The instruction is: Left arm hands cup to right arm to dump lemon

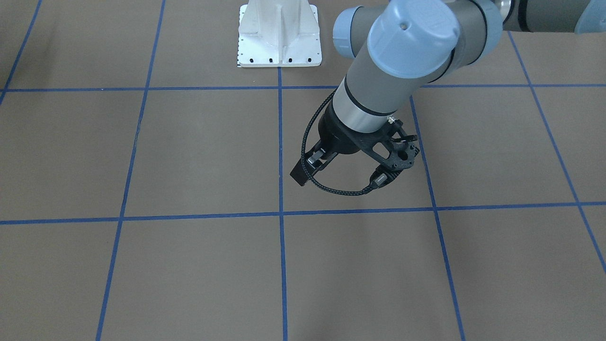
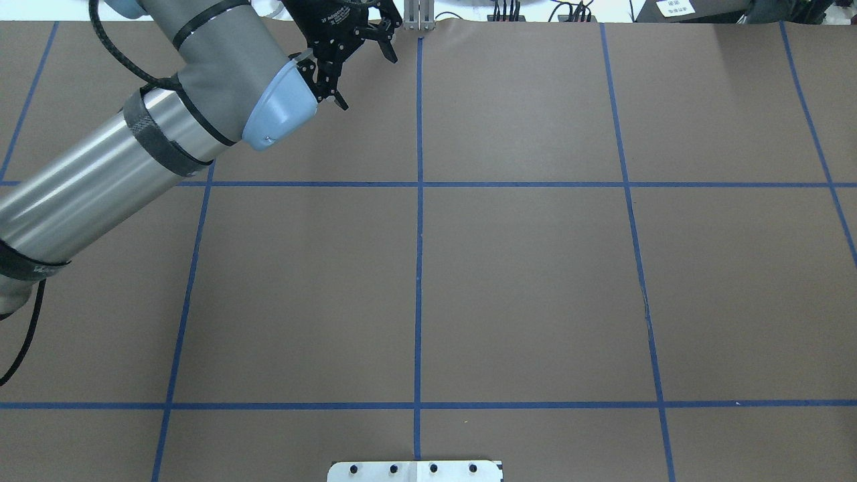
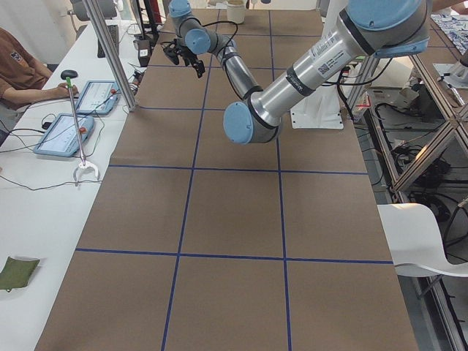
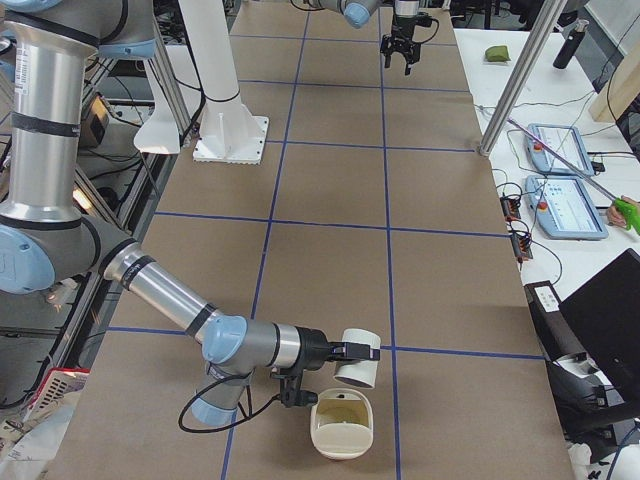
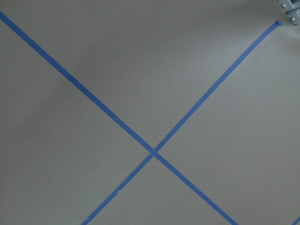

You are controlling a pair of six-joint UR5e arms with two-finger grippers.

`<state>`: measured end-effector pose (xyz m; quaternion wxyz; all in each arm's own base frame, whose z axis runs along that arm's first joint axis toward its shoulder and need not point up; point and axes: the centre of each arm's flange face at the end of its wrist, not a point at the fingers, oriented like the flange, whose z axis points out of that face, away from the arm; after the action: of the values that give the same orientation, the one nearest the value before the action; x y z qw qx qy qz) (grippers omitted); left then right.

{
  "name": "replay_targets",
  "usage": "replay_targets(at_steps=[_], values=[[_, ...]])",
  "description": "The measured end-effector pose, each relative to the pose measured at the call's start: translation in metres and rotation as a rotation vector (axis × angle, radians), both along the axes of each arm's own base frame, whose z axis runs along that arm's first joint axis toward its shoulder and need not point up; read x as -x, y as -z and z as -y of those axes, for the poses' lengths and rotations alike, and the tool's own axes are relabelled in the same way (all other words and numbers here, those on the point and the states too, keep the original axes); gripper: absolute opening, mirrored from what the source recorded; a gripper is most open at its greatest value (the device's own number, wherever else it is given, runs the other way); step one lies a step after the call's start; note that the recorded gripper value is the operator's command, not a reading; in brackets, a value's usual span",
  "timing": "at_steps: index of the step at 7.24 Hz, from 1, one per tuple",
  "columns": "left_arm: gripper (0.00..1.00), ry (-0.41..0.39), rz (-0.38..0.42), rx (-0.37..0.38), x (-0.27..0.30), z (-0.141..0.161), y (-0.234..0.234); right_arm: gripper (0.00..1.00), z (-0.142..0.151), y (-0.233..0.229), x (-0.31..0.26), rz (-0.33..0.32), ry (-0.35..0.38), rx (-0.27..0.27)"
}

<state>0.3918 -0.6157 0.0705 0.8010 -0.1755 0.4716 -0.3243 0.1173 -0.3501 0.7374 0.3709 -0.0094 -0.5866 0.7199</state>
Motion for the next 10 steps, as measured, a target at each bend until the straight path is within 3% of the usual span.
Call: replay_targets(at_steps=[3, 6, 10], values=[[1.0, 0.013, -0.004, -0.016, 0.006, 0.003, 0.011, 0.04, -0.008, -0.008, -0.014, 0.154, -0.093, 0.093], [1.0, 0.018, -0.006, -0.025, 0.006, 0.002, 0.018, 0.04, -0.013, -0.013, -0.021, 0.261, -0.137, 0.154], [1.0, 0.031, -0.001, -0.038, 0.007, 0.003, 0.025, 0.05, 0.0, -0.007, -0.03, 0.308, -0.162, 0.157]])
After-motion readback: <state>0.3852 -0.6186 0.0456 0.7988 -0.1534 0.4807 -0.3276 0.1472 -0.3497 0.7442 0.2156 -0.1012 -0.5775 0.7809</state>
